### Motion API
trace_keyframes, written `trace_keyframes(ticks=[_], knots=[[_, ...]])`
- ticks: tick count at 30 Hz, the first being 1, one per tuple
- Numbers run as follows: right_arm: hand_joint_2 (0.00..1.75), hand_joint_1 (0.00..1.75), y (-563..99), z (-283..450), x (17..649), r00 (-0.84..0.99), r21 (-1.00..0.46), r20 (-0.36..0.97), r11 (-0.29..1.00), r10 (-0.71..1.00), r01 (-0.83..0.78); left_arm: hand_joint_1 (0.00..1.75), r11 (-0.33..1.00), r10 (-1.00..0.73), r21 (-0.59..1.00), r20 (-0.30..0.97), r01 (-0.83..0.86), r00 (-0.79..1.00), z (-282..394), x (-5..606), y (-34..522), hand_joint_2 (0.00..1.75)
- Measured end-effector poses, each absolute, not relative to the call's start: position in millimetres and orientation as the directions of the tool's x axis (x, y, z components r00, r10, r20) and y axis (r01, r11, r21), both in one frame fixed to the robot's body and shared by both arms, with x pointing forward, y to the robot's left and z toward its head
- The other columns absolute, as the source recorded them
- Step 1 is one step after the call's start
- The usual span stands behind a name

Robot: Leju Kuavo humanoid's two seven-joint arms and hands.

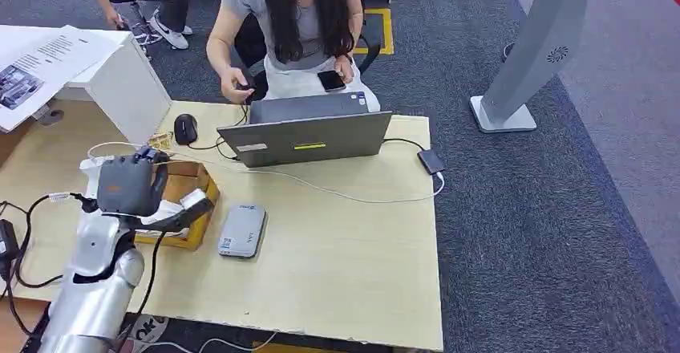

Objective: Pass the card to the sensor for recognition and then transmit it.

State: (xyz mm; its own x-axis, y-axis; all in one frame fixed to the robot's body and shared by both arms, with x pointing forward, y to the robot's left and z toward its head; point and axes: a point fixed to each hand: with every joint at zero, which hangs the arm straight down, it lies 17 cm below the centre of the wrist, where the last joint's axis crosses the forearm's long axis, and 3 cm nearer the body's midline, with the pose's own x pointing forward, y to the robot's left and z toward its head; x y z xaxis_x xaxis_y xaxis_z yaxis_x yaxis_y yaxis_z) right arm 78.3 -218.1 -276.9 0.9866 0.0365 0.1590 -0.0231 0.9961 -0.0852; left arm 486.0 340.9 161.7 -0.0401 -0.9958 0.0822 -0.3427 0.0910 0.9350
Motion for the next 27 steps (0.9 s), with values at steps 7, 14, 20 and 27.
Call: trace_keyframes(ticks=[7, 14, 20, 27], knots=[[1.75, 0.0, -216, -277, 78, 0.987, -0.084, 0.158, 0.996, 0.031, -0.018, 1.75, 0.102, -0.991, 0.954, 0.072, -0.282, -0.115, 131, 466, 283, 1.75], [1.75, 0.0, -216, -277, 78, 0.987, -0.083, 0.157, 0.996, 0.027, -0.014, 1.75, 0.112, -0.988, 0.955, 0.078, -0.276, -0.131, 129, 464, 274, 1.75], [1.75, 0.0, -216, -277, 78, 0.987, -0.085, 0.158, 0.996, 0.034, -0.021, 1.75, 0.136, -0.983, 0.958, 0.1, -0.252, -0.151, 120, 459, 256, 1.75], [1.75, 0.0, -214, -276, 78, 0.986, -0.081, 0.159, 0.996, 0.045, -0.033, 1.75, 0.115, -0.986, 0.986, 0.099, -0.122, -0.131, 79, 456, 246, 1.75]])
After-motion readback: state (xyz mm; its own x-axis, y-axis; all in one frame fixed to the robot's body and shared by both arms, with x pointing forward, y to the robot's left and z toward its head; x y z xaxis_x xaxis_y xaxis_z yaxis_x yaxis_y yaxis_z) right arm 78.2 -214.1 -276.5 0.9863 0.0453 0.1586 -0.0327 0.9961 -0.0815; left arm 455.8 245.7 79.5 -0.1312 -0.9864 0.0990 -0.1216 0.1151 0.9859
